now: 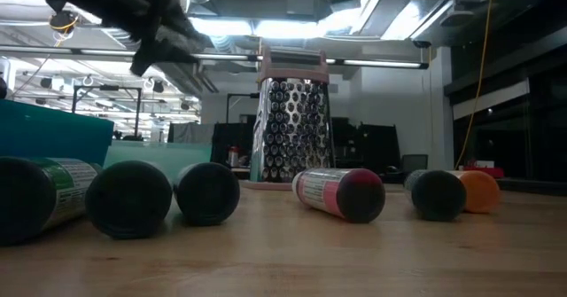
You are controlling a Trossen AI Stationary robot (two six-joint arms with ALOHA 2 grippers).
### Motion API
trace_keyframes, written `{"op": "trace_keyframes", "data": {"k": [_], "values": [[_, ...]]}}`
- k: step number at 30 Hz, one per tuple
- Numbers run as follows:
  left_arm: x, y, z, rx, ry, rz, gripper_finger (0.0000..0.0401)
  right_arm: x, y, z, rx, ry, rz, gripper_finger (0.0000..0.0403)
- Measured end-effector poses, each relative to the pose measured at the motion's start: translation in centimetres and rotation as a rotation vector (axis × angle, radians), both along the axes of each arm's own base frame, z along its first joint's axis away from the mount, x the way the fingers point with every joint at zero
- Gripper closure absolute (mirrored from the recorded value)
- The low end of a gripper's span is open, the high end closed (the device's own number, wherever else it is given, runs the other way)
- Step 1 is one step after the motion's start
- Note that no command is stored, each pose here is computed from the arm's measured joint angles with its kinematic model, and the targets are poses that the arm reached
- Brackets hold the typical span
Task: Pick & Place Food Item
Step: Adjust the dark blue bin
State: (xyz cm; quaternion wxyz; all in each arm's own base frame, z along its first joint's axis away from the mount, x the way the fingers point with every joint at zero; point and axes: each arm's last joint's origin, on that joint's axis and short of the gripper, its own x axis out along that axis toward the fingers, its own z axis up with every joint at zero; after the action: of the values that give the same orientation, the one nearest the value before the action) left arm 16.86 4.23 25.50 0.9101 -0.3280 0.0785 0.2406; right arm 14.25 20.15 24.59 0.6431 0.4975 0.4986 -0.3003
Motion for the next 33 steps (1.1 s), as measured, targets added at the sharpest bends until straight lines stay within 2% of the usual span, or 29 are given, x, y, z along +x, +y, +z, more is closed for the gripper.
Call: {"op": "trace_keyframes", "data": {"k": [3,6,11,13,16,19,23,25,28,33], "values": [[0.3,0.1,1.2,0.051,-0.112,-0.002,0.0217,0.9,-0.3,1.5,-0.053,-0.113,-0.051,0.0167],[0.3,0.4,2.3,0.089,-0.215,0.014,0.0217,2.4,-1.3,3.3,-0.157,-0.273,-0.128,0.0170],[0.1,1.0,5.2,0.177,-0.352,0.029,0.0217,5.7,-3.8,7.6,-0.411,-0.578,-0.259,0.0171],[0.0,1.2,6.2,0.211,-0.378,0.024,0.0217,7.1,-5.1,9.1,-0.501,-0.624,-0.267,0.0171],[-0.2,1.3,8.0,0.264,-0.395,0.004,0.0217,9.4,-7.4,10.4,-0.553,-0.583,-0.174,0.0171],[-0.6,1.3,9.8,0.313,-0.312,-0.013,0.0217,11.4,-9.6,11.1,-0.568,-0.583,-0.103,0.0171],[-1.7,1.1,12.0,0.361,-0.047,0.003,0.0217,13.4,-12.0,11.7,-0.604,-0.618,-0.028,0.0171],[-2.3,1.0,12.7,0.350,0.076,0.002,0.0217,14.0,-13.0,12.0,-0.620,-0.635,-0.020,0.0171],[-3.0,0.8,13.4,0.293,0.182,0.002,0.0217,14.5,-13.9,12.3,-0.649,-0.662,-0.031,0.0171],[-2.8,0.5,11.9,0.082,0.272,0.018,0.0217,14.8,-14.5,12.6,-0.614,-0.689,-0.005,0.0171]]}}
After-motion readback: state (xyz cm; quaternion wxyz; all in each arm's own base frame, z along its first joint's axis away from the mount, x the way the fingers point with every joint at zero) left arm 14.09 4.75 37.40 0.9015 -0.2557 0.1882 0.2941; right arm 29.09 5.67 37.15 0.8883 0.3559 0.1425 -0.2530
